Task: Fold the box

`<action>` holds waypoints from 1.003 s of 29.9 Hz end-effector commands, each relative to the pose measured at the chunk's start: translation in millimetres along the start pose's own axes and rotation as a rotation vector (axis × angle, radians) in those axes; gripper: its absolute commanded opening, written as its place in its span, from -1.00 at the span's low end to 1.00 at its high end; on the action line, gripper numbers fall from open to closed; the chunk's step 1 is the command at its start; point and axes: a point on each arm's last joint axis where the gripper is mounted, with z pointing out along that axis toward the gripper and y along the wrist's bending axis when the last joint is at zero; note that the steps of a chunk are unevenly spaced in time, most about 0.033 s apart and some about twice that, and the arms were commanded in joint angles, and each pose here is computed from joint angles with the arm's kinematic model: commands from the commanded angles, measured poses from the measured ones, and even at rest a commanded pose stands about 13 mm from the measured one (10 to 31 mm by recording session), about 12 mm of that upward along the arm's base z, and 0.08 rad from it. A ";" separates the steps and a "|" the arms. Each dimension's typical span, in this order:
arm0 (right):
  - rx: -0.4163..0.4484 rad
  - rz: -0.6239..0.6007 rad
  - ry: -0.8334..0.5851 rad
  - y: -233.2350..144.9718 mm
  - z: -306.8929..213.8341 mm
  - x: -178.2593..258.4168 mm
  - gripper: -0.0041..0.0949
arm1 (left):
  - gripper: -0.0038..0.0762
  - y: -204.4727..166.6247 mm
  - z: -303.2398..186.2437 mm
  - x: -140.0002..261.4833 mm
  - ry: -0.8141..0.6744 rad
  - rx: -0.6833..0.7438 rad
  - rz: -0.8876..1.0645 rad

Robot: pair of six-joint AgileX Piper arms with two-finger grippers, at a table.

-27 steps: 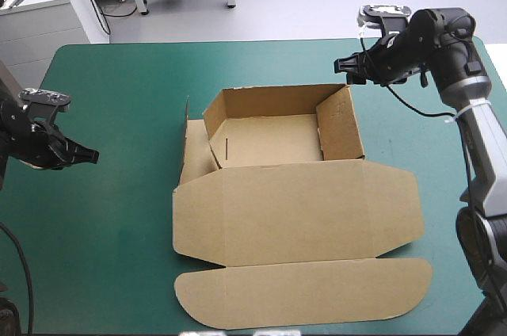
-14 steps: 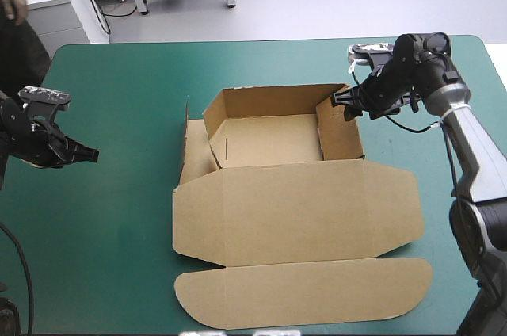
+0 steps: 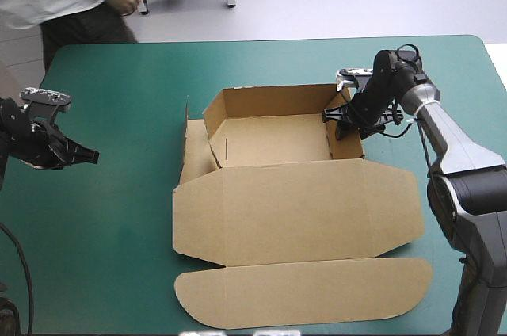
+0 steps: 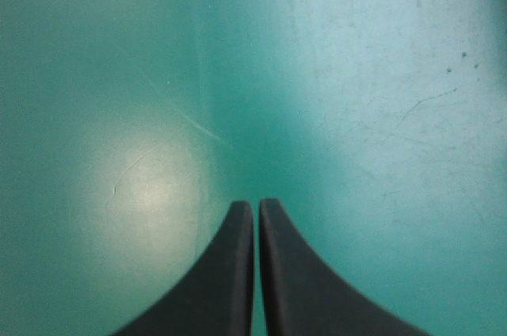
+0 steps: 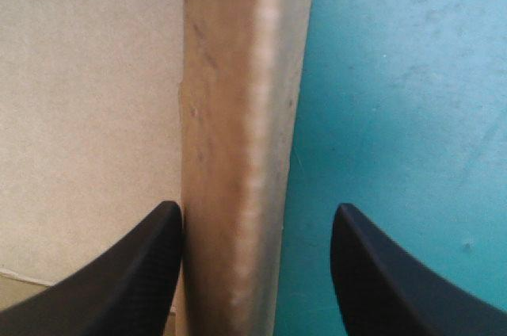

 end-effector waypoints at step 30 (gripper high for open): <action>-0.150 0.000 -0.147 4.4 -55.0 -7.3 -0.96 | -0.93 0.6 -18.4 -9.3 -0.136 -0.037 -0.003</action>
